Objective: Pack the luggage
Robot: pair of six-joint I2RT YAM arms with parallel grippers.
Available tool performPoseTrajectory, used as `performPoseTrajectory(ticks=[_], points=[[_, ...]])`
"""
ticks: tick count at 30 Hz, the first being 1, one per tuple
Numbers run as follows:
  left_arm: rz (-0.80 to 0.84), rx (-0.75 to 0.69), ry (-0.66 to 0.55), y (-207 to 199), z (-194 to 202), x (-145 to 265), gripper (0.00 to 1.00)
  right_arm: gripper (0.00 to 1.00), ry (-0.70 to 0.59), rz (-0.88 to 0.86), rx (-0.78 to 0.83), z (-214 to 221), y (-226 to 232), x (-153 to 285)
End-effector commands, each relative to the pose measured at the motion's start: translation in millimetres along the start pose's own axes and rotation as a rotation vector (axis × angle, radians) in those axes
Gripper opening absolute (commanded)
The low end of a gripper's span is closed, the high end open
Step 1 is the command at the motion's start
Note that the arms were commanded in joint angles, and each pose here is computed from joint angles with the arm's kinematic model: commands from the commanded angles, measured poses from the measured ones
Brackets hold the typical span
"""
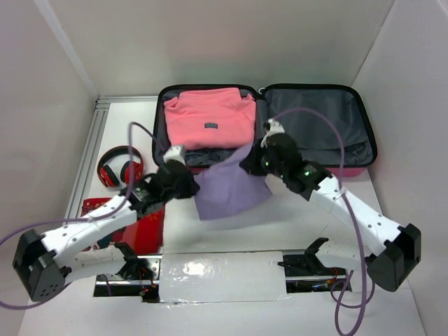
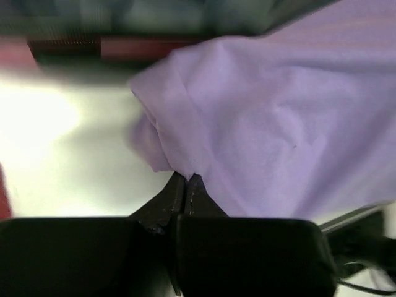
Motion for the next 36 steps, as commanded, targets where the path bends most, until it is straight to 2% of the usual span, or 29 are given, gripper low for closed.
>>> performPoseTrajectory(ticks=[1,2,4,5,7,8,12,13,15,16,17,19,20,22,23,26,27,30,32,34,35,36], points=[[0.066,-0.063,-0.194,-6.4,-74.2,49.8,0.00,0.00,-0.123,-0.116,0.070,-50.8,51.3,29.5],[0.075,-0.066,-0.225,-7.1,-88.5,58.1,0.00,0.00,-0.170,-0.167,0.081,-71.2,74.9,42.0],[0.025,-0.081,-0.308,7.4,-135.0,78.8,0.00,0.00,-0.214,-0.156,0.115,-104.5,92.5,33.8],[0.035,-0.077,-0.338,1.7,-149.7,85.0,0.00,0.00,-0.214,-0.156,0.115,-104.8,92.6,33.8],[0.014,-0.088,-0.376,14.1,-182.3,91.9,0.00,0.00,-0.253,-0.197,0.128,-137.6,115.4,31.8],[-0.010,-0.072,-0.414,22.7,-212.6,96.7,0.00,0.00,-0.264,-0.227,0.143,-154.4,130.5,27.8],[0.033,-0.075,-0.462,38.3,-274.9,94.4,0.00,0.00,-0.300,-0.286,0.168,-204.9,151.7,7.9],[0.053,-0.091,-0.506,38.3,-295.6,103.2,0.00,0.00,-0.305,-0.276,0.161,-217.3,147.0,1.1],[0.063,-0.088,-0.495,53.6,-312.0,90.0,0.00,0.00,-0.292,-0.295,0.171,-234.8,148.1,-25.0],[0.059,-0.076,-0.452,63.2,-315.2,64.6,0.00,0.00,-0.290,-0.285,0.165,-241.3,142.2,-35.3],[0.063,-0.074,-0.455,66.5,-322.9,60.2,0.00,0.00,-0.287,-0.269,0.156,-249.0,132.2,-45.4],[0.064,-0.062,-0.427,79.5,-325.5,35.1,0.00,0.00,-0.231,-0.237,0.139,-249.4,110.6,-82.5],[0.059,-0.051,-0.387,86.7,-322.1,9.5,0.00,0.00,-0.229,-0.221,0.127,-255.7,97.2,-93.0],[0.045,-0.038,-0.364,100.9,-317.4,-19.8,0.00,0.00,-0.148,-0.201,0.107,-244.4,69.7,-131.3],[0.036,-0.020,-0.300,111.6,-299.0,-51.6,0.00,0.00,-0.146,-0.201,0.102,-244.5,58.9,-144.6],[-0.021,0.035,-0.297,142.5,-282.7,-97.7,0.00,0.00,-0.056,-0.118,0.104,-212.2,7.9,-204.5],[-0.041,0.070,-0.232,160.6,-258.5,-128.3,0.00,0.00,-0.030,-0.097,0.103,-204.2,-4.2,-218.4],[-0.054,0.112,-0.143,182.5,-224.3,-173.9,0.00,0.00,0.097,-0.049,0.047,-178.3,-54.8,-268.2],[-0.124,0.108,-0.077,196.5,-204.5,-187.4,0.00,0.01,0.115,-0.025,0.030,-174.7,-69.2,-276.0],[-0.147,0.097,-0.068,201.5,-203.9,-192.7,0.03,0.12,0.100,-0.020,0.043,-178.5,-68.5,-275.7],[-0.154,0.094,-0.068,207.3,-204.3,-194.2,0.08,0.36,0.107,-0.014,0.048,-177.0,-70.0,-275.1],[-0.153,0.093,-0.074,206.0,-210.6,-191.2,0.15,0.51,0.097,-0.005,0.063,-180.4,-68.4,-271.0]])
Point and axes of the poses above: each gripper's point midway between its finger pads, its own x axis back along the fingers, its own y axis along the line the jaws close on, z = x × y, the point moved 5 cm from there along x, back along the fingers, and after that the axes turned 15 degrees about -x, right-handed, at the moved point
